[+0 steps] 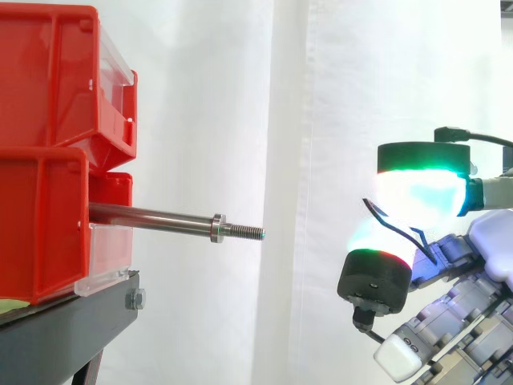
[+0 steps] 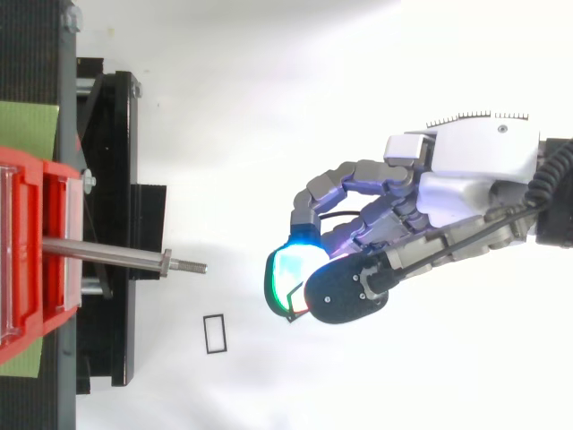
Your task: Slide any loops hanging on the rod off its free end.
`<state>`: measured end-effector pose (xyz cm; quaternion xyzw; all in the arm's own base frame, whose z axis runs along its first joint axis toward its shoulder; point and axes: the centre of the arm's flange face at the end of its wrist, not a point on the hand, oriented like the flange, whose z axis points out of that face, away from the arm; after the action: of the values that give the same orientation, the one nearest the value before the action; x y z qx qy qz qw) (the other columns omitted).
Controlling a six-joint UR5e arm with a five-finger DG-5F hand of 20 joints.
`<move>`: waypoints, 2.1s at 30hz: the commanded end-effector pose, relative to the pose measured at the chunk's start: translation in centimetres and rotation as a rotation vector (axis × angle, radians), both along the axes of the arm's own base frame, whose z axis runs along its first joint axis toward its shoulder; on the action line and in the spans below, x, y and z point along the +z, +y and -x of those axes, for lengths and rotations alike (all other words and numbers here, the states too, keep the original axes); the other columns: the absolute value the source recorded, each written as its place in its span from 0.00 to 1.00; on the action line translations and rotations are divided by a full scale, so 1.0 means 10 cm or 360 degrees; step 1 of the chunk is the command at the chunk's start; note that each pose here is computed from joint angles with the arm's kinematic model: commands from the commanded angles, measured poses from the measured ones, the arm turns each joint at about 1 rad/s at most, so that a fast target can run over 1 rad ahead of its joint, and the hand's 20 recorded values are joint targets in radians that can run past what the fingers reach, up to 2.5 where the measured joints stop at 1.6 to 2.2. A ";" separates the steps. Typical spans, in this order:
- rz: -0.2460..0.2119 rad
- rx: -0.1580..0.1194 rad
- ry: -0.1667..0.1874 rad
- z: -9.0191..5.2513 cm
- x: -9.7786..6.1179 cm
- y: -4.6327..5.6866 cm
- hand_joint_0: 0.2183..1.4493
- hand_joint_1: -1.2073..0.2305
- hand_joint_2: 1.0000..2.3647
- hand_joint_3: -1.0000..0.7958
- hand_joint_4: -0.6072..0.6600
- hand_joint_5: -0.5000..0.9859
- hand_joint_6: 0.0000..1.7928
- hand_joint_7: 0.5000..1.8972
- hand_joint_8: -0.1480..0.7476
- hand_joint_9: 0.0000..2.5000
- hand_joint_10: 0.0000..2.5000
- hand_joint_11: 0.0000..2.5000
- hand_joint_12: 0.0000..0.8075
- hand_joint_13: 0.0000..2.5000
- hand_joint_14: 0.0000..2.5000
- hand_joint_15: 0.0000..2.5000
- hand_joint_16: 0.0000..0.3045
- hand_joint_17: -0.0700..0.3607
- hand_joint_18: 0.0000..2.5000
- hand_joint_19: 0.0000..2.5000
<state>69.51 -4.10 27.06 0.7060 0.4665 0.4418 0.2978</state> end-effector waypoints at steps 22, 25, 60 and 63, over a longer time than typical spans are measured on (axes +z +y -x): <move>0.0001 -0.0001 -0.0002 0.00 0.00 0.00 0.31 0.36 0.00 0.31 0.45 0.24 0.48 0.31 0.41 0.30 0.00 0.06 0.37 0.15 0.00 0.02 0.13 0.37 0.19 0.12; 0.0001 -0.0003 -0.0005 0.00 0.00 -0.01 0.30 0.37 0.00 0.29 0.46 0.24 0.48 0.30 0.42 0.30 0.00 0.06 0.38 0.15 0.00 0.02 0.13 0.37 0.19 0.12; 0.0001 -0.0001 -0.0002 0.00 0.00 0.00 0.30 0.44 0.00 0.29 0.44 0.26 0.46 0.34 0.42 0.32 0.00 0.05 0.38 0.16 0.00 0.01 0.13 0.37 0.19 0.12; 0.0001 -0.0001 -0.0002 0.00 0.00 0.00 0.32 0.38 0.01 0.35 0.38 0.27 0.46 0.37 0.41 0.32 0.00 0.05 0.37 0.16 0.00 0.01 0.13 0.37 0.20 0.12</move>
<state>69.52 -4.18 27.05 0.7059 0.4660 0.4420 0.2987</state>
